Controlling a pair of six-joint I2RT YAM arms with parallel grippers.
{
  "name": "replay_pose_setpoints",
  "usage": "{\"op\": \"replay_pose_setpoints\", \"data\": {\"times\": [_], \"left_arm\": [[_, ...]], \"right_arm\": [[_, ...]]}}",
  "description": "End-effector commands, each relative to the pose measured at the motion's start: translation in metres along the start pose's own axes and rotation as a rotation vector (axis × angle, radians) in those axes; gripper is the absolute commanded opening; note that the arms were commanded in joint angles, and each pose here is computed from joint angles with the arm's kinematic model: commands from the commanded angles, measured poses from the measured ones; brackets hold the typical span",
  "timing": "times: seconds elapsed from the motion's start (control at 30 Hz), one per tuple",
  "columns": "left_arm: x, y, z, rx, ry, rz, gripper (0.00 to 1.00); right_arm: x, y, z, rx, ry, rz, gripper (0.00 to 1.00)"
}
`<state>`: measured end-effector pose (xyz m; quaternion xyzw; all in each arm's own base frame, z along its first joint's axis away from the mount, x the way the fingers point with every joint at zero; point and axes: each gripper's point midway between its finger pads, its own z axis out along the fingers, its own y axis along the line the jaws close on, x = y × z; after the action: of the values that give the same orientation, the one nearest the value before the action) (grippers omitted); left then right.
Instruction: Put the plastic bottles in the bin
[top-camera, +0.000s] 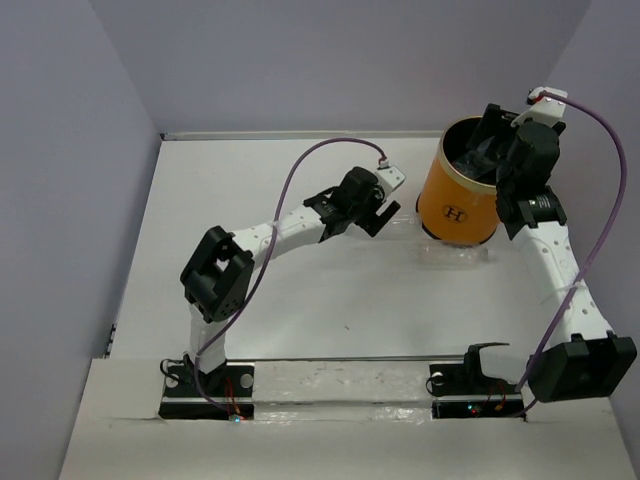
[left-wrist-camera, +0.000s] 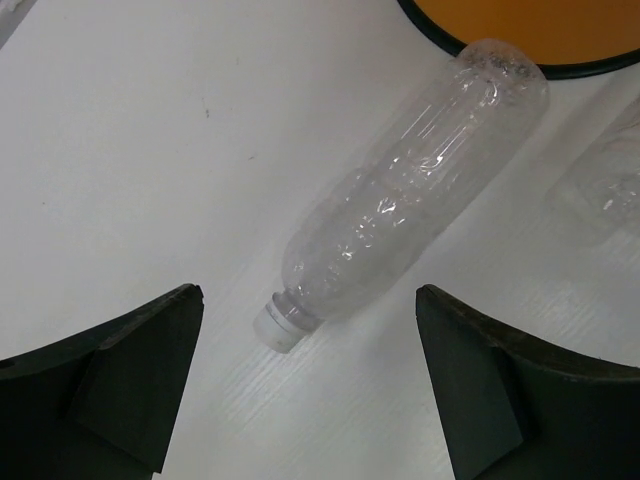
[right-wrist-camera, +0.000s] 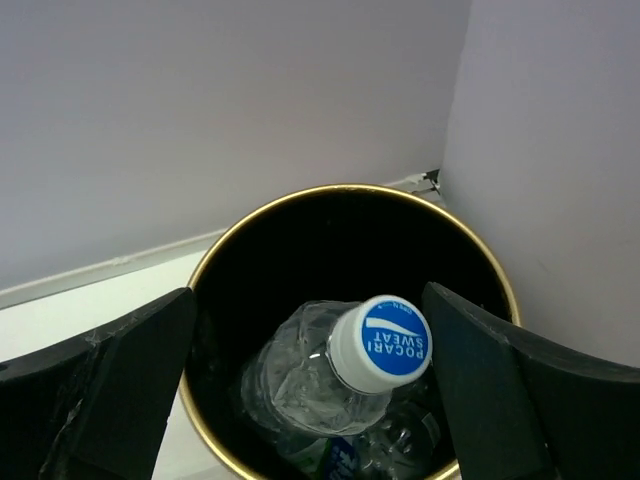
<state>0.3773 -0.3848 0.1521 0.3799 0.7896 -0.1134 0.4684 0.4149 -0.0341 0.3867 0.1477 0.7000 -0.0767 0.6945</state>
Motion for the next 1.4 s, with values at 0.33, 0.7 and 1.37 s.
{"op": "replay_pose_setpoints", "data": {"times": [0.33, 0.7, 1.37], "left_arm": [[-0.028, -0.018, 0.036, 0.211, 0.015, 0.191, 0.99], [0.023, -0.043, 0.067, 0.326, 0.156, 0.190, 0.99], [0.022, -0.012, 0.014, 0.145, 0.051, -0.038, 0.39]], "right_arm": [[-0.032, 0.051, -0.107, -0.462, -0.053, 0.251, 1.00], [-0.015, 0.054, -0.131, -0.529, -0.026, 0.283, 0.99], [0.023, 0.073, -0.150, -0.653, 0.094, 0.365, 0.97]]}}
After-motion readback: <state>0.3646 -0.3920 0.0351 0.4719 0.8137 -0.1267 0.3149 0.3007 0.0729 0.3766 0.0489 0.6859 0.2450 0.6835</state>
